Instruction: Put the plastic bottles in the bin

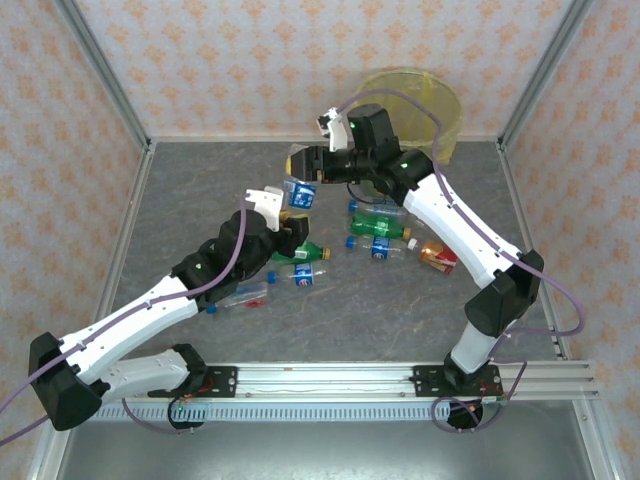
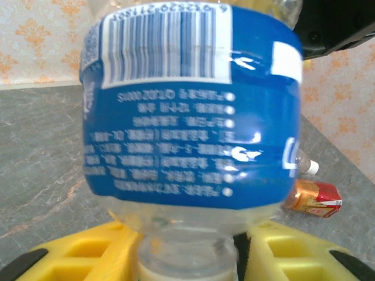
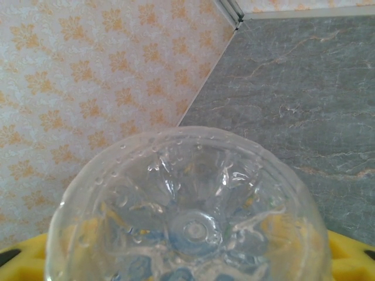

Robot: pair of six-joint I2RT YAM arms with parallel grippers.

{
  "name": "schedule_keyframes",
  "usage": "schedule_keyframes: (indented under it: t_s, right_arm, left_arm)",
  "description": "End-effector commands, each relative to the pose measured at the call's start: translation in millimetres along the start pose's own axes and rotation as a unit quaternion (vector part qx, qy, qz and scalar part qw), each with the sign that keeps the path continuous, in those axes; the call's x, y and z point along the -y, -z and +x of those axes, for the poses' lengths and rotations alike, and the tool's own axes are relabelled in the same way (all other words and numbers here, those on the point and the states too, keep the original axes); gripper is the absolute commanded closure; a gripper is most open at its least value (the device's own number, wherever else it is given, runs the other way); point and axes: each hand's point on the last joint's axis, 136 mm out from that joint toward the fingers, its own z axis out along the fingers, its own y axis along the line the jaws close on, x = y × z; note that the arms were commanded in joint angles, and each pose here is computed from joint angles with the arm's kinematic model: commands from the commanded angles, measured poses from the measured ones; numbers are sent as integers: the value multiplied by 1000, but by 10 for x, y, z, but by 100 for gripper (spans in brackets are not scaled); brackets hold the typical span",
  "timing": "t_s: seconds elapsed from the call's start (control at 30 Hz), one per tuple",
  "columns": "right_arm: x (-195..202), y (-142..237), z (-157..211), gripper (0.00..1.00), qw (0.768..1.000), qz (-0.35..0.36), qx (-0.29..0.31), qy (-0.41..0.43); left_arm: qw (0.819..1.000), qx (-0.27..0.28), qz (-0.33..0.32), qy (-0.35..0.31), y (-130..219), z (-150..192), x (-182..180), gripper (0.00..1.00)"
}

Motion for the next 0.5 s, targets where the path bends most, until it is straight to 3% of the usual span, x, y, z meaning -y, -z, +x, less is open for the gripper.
schedule_keyframes:
  t_s: [0.0, 0.1, 0.3, 0.47]
  right_arm:
    - [-157, 234, -291, 44, 998, 5, 56, 26]
    - [-33, 363, -427, 45, 996, 26, 83, 15]
    - [331, 873, -879, 45, 982, 72, 175, -18]
    - [751, 1358, -1209, 45, 956, 149, 251, -41]
  left_arm:
    - [1000, 23, -8, 3, 77, -191, 11, 44]
    - [999, 29, -10, 10, 124, -230, -4, 24]
    - [999, 43, -15, 22, 231, -290, -47, 1]
    - [999, 42, -20, 27, 268, -267, -81, 1]
